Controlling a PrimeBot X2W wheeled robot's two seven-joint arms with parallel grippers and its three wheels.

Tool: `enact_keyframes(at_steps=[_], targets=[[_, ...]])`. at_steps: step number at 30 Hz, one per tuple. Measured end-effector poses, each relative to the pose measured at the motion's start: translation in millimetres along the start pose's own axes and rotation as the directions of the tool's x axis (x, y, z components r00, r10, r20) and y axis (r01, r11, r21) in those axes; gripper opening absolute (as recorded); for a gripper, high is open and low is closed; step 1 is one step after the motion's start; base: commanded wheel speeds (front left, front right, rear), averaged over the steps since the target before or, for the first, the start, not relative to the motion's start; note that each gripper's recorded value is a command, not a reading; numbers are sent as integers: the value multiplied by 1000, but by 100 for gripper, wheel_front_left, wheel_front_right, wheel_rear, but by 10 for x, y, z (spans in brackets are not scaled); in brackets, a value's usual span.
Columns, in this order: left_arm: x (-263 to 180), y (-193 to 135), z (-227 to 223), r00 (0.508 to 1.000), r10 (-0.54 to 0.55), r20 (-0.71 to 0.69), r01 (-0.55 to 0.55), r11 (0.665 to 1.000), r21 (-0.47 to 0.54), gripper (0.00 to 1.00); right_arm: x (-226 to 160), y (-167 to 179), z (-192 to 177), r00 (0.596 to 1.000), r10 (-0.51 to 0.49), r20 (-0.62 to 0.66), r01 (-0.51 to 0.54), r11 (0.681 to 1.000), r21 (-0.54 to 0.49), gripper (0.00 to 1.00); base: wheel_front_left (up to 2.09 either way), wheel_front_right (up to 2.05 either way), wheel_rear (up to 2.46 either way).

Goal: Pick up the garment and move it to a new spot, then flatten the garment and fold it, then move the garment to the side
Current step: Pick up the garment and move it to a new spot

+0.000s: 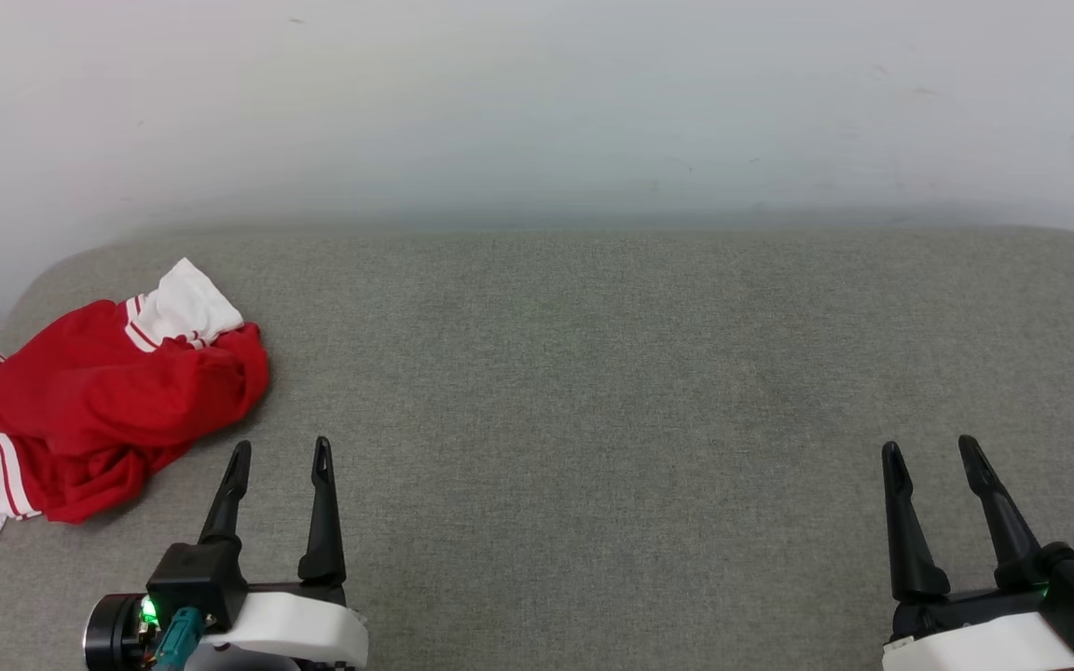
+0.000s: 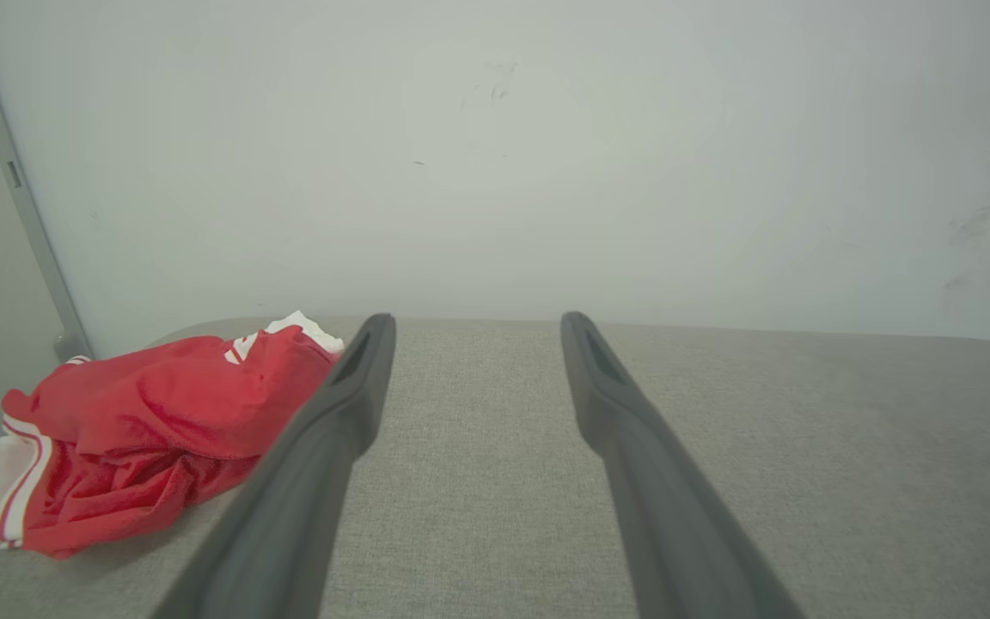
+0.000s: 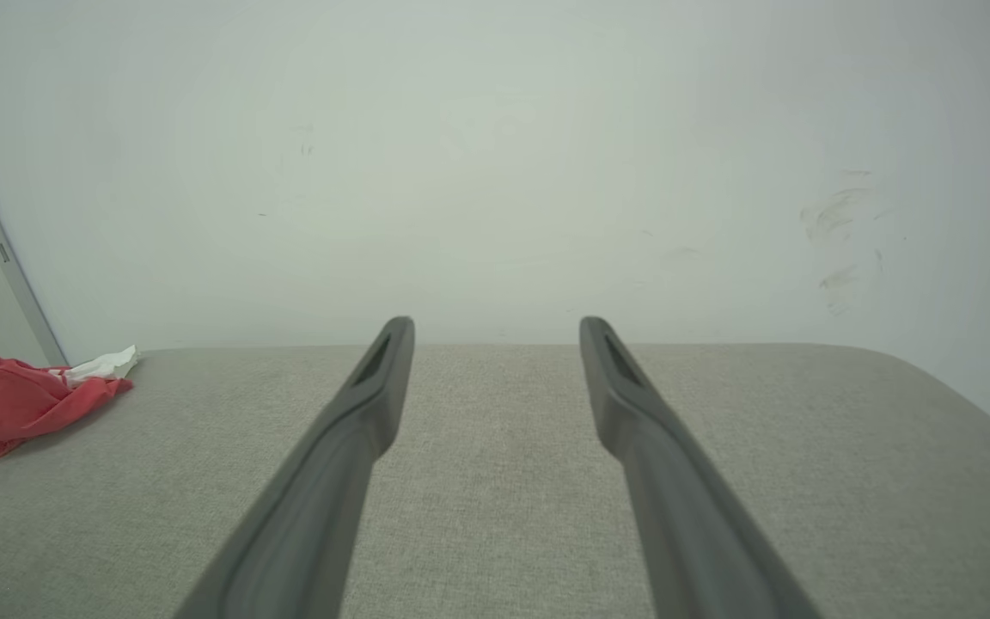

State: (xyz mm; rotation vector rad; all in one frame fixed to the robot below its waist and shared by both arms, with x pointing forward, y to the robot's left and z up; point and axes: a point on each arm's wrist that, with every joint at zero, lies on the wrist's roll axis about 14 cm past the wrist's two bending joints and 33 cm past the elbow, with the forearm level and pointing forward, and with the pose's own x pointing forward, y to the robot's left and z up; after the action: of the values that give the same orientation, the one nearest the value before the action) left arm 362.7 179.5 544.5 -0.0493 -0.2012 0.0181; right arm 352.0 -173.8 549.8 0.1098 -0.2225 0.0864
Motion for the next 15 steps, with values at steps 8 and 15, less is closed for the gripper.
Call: enact_keyframes(at_steps=[8, 15], targets=[[-9, 11, -35, 1000, 2, -11, -2, 1000, -9, 100, -4, 10, -26, 1000, 2, -8, -2, 1000, 4, 100, 0, 0, 0], [-30, 64, -46, 1000, 20, -16, -20, 1000, -15, 100, 14, 44, -43, 1000, 13, -12, -13, 1000, 8, 100, 0, 0, 0]])
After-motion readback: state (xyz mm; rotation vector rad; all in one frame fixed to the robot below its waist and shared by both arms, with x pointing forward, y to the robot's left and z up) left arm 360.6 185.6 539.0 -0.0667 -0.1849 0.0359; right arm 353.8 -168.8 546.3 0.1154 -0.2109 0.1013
